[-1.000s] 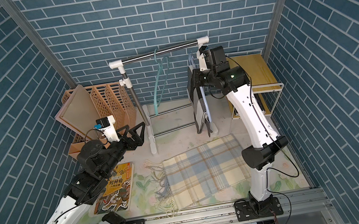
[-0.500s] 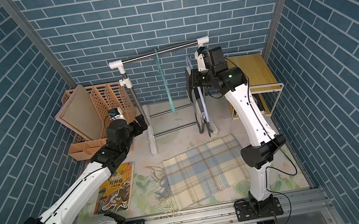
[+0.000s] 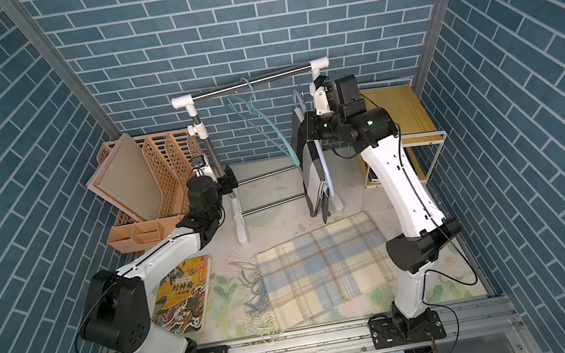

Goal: Hang the scarf on the hanger
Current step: Move the clothesline to the center of the board.

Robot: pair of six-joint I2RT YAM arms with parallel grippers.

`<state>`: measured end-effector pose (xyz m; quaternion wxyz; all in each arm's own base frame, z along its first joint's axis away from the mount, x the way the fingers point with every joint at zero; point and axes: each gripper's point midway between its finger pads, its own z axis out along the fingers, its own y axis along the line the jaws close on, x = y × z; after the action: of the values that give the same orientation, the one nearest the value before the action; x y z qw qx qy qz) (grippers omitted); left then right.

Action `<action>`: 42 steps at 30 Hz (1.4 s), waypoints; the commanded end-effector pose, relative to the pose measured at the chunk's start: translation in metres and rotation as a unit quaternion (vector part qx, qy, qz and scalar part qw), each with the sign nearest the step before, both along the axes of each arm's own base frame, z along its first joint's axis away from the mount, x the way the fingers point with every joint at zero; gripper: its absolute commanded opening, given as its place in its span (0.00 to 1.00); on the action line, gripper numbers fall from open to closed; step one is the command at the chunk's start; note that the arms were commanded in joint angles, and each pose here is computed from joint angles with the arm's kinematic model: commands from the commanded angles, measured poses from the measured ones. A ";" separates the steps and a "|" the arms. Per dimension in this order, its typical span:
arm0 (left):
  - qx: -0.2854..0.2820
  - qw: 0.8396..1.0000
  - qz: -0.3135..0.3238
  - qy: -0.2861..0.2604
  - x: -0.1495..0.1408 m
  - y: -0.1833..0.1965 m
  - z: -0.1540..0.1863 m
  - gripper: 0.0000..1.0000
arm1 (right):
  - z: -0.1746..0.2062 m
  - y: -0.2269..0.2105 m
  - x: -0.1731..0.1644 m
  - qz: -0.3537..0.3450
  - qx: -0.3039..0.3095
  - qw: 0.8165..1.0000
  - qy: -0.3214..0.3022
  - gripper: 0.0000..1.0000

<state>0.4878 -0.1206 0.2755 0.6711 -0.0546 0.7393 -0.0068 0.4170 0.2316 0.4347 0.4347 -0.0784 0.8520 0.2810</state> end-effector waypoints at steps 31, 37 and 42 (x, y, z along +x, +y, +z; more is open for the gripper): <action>0.070 0.968 -0.242 -0.014 -0.039 -0.044 0.014 0.00 | 0.065 -0.026 -0.036 -0.009 0.031 0.995 -0.092 0.00; 0.014 0.981 -0.194 0.001 -0.056 -0.024 0.026 0.80 | 0.067 -0.028 -0.039 -0.011 0.031 0.995 -0.094 0.00; -0.054 0.981 -0.175 0.068 -0.093 -0.024 0.012 1.00 | 0.062 -0.028 -0.037 -0.012 0.026 0.996 -0.089 0.00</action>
<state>0.4114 -0.1413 0.3117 0.6534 0.0751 0.7396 -0.1426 0.3855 0.2104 0.4533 0.4497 -0.0729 0.8452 0.2794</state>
